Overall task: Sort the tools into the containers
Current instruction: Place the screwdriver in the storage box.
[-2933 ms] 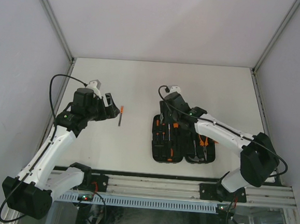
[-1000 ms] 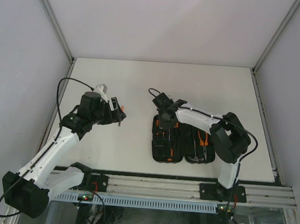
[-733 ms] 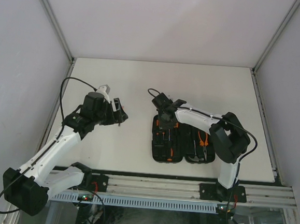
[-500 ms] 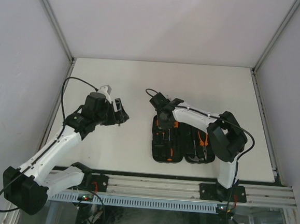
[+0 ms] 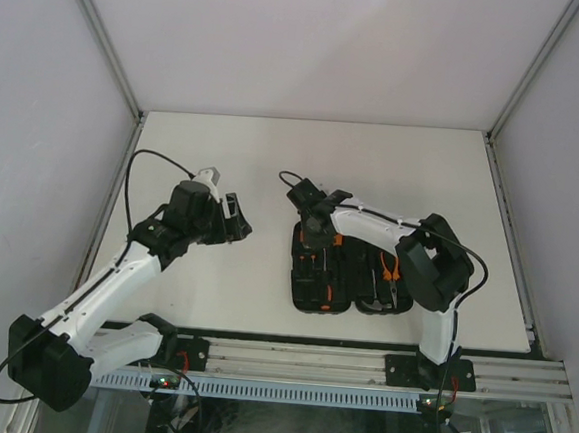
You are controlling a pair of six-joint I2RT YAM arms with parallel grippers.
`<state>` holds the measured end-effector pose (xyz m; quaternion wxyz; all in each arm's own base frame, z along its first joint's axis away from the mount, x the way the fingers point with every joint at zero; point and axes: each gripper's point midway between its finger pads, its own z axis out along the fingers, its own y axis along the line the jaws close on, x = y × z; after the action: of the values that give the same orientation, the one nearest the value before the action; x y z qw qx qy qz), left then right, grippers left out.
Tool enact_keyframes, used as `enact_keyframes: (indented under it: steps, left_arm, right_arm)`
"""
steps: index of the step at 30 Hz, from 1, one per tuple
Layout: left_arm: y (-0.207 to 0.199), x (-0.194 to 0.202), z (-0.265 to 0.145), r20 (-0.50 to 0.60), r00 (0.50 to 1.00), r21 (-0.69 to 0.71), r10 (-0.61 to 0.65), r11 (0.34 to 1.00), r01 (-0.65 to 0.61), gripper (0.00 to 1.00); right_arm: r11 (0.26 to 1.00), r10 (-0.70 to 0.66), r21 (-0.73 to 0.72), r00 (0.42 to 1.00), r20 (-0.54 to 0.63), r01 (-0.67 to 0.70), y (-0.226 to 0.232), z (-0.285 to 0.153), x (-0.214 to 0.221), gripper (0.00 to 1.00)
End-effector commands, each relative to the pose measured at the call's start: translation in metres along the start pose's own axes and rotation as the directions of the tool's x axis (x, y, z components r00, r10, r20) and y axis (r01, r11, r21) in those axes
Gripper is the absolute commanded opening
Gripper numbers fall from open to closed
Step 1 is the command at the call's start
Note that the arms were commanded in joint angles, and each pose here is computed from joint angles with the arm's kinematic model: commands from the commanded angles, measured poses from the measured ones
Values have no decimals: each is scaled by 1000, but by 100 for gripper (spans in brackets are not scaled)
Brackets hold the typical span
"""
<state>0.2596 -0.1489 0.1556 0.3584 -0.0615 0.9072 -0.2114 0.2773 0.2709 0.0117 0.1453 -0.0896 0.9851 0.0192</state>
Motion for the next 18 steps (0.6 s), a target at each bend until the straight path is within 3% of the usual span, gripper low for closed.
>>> enact_keyframes:
  steps: [1,11,18]
  left_arm:
    - [2,0,0,24,1000,-4,-7,1000,7,79]
    - [12,12,-20,46,999,-17,-28,999,29,79]
    - [20,18,-24,48,998,-36,-34,999,36,82]
  right_arm:
    - [993,-39,94,950,-310,71,-27,81,123,0]
    - [988,-139,49,978,-154,148,-16,12,110,0]
    - [993,-66,-88,988,138,78,3,-42,44,24]
